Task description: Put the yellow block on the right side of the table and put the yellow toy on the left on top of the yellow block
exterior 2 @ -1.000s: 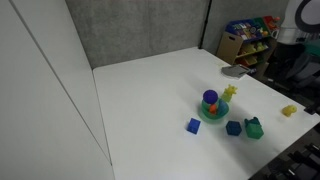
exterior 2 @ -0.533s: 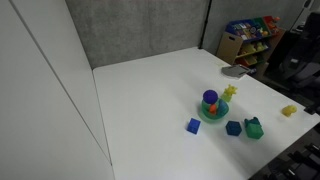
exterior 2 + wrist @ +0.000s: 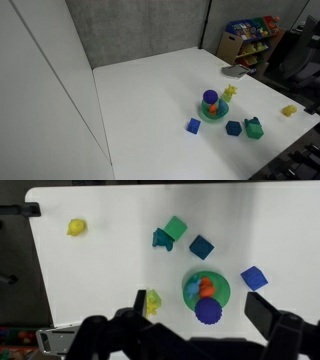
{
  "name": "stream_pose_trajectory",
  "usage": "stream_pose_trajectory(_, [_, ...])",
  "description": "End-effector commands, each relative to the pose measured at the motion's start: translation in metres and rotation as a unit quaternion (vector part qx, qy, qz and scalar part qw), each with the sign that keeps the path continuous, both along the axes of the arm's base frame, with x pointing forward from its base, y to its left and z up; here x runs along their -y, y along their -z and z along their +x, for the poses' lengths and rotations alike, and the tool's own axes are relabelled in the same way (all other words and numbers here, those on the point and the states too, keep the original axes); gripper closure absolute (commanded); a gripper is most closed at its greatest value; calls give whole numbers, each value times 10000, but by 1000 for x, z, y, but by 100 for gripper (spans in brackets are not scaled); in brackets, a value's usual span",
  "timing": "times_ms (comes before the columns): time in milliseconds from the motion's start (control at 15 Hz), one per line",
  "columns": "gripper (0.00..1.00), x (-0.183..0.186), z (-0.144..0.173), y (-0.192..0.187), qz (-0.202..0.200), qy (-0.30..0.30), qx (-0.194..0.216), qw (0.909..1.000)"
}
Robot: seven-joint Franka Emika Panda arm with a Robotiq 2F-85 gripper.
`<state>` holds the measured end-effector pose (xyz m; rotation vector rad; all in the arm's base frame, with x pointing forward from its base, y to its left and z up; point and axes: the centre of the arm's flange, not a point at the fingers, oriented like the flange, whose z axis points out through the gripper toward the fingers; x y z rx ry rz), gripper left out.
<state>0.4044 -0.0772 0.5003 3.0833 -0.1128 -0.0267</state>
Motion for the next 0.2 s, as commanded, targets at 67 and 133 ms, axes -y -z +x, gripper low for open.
stream_pose_trajectory(67, [0,-2,-1,-3,-4,-18,39,10000])
stream_pose_trajectory(133, [0,-2,-1,-2,-3,-19,30,10000])
